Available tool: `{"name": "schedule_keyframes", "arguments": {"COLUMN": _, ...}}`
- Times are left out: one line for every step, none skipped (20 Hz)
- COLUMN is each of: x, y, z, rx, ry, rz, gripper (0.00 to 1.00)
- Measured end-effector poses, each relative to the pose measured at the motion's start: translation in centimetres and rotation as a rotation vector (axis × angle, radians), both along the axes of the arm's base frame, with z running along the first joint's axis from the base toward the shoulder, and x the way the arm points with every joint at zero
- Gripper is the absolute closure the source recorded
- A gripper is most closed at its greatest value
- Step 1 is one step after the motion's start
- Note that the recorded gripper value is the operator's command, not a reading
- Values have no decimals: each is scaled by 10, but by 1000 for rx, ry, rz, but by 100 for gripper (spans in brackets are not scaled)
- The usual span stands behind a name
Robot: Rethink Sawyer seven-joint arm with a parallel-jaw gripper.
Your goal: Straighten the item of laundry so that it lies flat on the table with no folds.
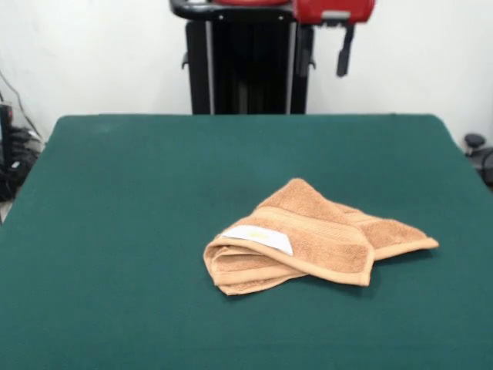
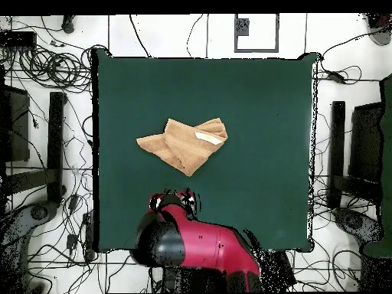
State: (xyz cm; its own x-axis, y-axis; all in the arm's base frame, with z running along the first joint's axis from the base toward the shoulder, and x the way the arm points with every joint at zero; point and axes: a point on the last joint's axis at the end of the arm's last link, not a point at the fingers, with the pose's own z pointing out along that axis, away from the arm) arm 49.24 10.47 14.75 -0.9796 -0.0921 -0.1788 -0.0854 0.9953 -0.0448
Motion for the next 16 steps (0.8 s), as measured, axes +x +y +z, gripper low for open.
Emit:
{"name": "schedule_keyframes", "arguments": {"x": -1, "y": -1, "z": -6, "rx": 1, "ry": 11, "rz": -3, "gripper": 0}}
{"name": "schedule_keyframes", "arguments": {"x": -3, "y": -2, "z": -12, "rx": 4, "ry": 26, "rz": -5, "gripper": 0}}
{"name": "schedule_keyframes", "arguments": {"x": -4, "y": -2, "z": -19, "rx": 6, "ry": 42, "rz": -7, "gripper": 0}}
{"name": "schedule_keyframes", "arguments": {"x": -6, "y": -3, "z": -26, "rx": 9, "ry": 57, "rz": -8, "gripper": 0}}
{"name": "schedule_keyframes", "arguments": {"x": -8, "y": -3, "z": -33, "rx": 11, "ry": 73, "rz": -10, "gripper": 0}}
{"name": "schedule_keyframes", "arguments": {"x": -8, "y": -3, "z": -37, "rx": 13, "ry": 82, "rz": -10, "gripper": 0}}
{"name": "schedule_keyframes", "arguments": {"x": -9, "y": -3, "z": -42, "rx": 16, "ry": 93, "rz": -12, "gripper": 0}}
{"name": "schedule_keyframes", "arguments": {"x": -10, "y": -2, "z": -46, "rx": 19, "ry": 103, "rz": -15, "gripper": 0}}
{"name": "schedule_keyframes", "arguments": {"x": -10, "y": -1, "z": -51, "rx": 24, "ry": 118, "rz": -18, "gripper": 0}}
{"name": "schedule_keyframes", "arguments": {"x": -10, "y": 0, "z": -54, "rx": 28, "ry": 129, "rz": -21, "gripper": 0}}
{"name": "schedule_keyframes", "arguments": {"x": -9, "y": 1, "z": -59, "rx": 34, "ry": 146, "rz": -24, "gripper": 0}}
{"name": "schedule_keyframes", "arguments": {"x": -7, "y": 1, "z": -63, "rx": 38, "ry": 161, "rz": -25, "gripper": 0}}
{"name": "schedule_keyframes", "arguments": {"x": -6, "y": 2, "z": -67, "rx": 41, "ry": 175, "rz": -25, "gripper": 0}}
{"name": "schedule_keyframes", "arguments": {"x": -4, "y": 2, "z": -71, "rx": 44, "ry": 189, "rz": -26, "gripper": 0}}
{"name": "schedule_keyframes", "arguments": {"x": -2, "y": 3, "z": -74, "rx": 46, "ry": 202, "rz": -26, "gripper": 0}}
{"name": "schedule_keyframes", "arguments": {"x": 1, "y": 2, "z": -77, "rx": 47, "ry": 213, "rz": -26, "gripper": 0}}
